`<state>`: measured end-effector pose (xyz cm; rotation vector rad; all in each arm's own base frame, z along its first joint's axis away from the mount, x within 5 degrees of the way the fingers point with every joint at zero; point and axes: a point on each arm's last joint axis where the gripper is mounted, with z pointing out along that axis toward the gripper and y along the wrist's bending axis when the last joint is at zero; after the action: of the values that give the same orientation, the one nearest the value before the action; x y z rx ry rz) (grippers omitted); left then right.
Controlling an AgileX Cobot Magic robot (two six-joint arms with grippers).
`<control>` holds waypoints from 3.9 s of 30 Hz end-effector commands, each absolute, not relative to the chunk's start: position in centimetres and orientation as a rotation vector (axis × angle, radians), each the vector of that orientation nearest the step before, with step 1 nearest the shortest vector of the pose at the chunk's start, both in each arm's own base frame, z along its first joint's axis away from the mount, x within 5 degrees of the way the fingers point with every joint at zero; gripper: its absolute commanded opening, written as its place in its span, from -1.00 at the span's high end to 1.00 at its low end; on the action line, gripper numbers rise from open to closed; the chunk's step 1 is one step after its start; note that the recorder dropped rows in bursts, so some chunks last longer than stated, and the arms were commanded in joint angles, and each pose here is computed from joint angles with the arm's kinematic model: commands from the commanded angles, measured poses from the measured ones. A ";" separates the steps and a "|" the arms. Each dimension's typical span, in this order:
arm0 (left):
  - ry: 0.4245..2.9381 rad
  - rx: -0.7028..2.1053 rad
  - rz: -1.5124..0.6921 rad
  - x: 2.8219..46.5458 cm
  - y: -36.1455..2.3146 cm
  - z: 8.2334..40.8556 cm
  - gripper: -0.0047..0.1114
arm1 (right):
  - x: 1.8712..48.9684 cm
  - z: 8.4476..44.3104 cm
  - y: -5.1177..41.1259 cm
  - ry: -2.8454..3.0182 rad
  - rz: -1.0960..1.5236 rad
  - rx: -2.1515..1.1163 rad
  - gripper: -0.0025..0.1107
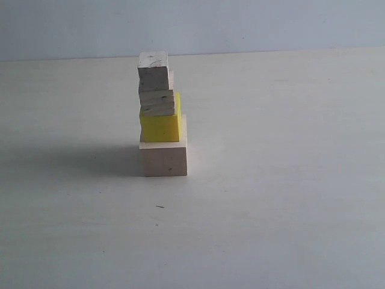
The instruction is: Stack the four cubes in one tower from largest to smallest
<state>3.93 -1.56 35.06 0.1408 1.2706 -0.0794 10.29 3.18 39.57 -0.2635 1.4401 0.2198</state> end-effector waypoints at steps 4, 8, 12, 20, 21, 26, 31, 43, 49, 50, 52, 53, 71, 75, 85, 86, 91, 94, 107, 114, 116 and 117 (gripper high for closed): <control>1.460 0.010 -0.100 4.8 -0.8 29.6 0.92 | 10.3 39.4 3.2 1.443 0.216 -0.263 0.96; 1.529 -0.061 -0.076 5.1 -0.2 27.2 0.92 | 10.3 39.5 3.1 1.435 0.212 -0.256 0.96; 1.572 -0.081 -0.063 5.3 0.0 25.3 0.92 | 10.3 39.5 3.1 1.435 0.212 -0.256 0.96; 1.686 -0.044 -0.008 5.4 0.0 21.2 0.92 | 10.3 39.5 3.1 1.435 0.212 -0.256 0.96; 1.697 -0.043 -0.009 5.4 0.0 20.9 0.92 | 10.3 39.5 3.1 1.435 0.212 -0.256 0.96; 1.753 -0.046 -0.012 5.5 0.0 18.9 0.92 | 10.3 39.5 3.1 1.435 0.212 -0.256 0.96; 1.827 -0.045 -0.019 5.4 0.0 18.2 0.92 | 10.3 39.5 3.1 1.436 0.223 -0.248 0.96; 1.836 -0.045 -0.019 5.3 0.0 18.1 0.92 | 10.3 39.5 3.1 1.436 0.225 -0.247 0.96; 1.836 -0.045 -0.019 5.3 0.0 18.1 0.92 | 10.3 39.5 3.1 1.436 0.225 -0.247 0.96; 1.836 -0.045 -0.019 5.3 0.0 18.1 0.92 | 10.3 39.5 3.1 1.436 0.225 -0.247 0.96; 1.836 -0.045 -0.019 5.3 0.0 18.1 0.92 | 10.3 39.5 3.1 1.436 0.225 -0.247 0.96; 1.836 -0.045 -0.019 5.3 0.0 18.1 0.92 | 10.3 39.5 3.1 1.436 0.225 -0.247 0.96; 1.836 -0.045 -0.019 5.3 0.0 18.1 0.92 | 8.4 39.6 2.5 1.428 0.162 -0.262 0.96; 1.836 -0.045 -0.019 5.3 0.0 18.1 0.92 | 6.2 39.8 1.3 1.396 -0.012 -0.231 0.96; 1.836 -0.043 -0.018 5.3 0.0 18.1 0.92 | 4.8 38.3 -0.3 1.554 -0.172 -0.063 0.96; 1.836 -0.043 -0.018 5.3 0.0 18.1 0.92 | 4.8 38.2 -0.4 1.566 -0.172 -0.039 0.96; 1.836 -0.043 -0.018 5.3 0.0 18.1 0.92 | 5.4 37.4 -0.6 1.591 -0.143 0.007 0.96; 1.836 -0.043 -0.018 5.3 0.0 18.1 0.92 | 6.1 34.8 -0.6 1.631 -0.123 0.014 0.96; 1.836 -0.041 -0.016 5.3 0.0 18.1 0.92 | 6.2 22.3 -0.5 1.735 -0.066 0.061 0.96; 1.836 -0.041 -0.016 5.3 0.0 18.1 0.92 | 6.0 20.0 -0.2 1.753 -0.027 0.015 0.96; 1.836 -0.041 -0.016 5.3 0.0 18.1 0.92 | 5.9 19.5 -0.1 1.754 -0.020 0.010 0.96; 1.836 -0.041 -0.016 5.3 0.0 18.1 0.92 | 5.9 19.1 -0.1 1.757 -0.017 0.006 0.96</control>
<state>5.35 -0.03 18.17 -0.0428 1.8436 -0.0155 5.98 -0.17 19.79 0.0117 1.7659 -0.0303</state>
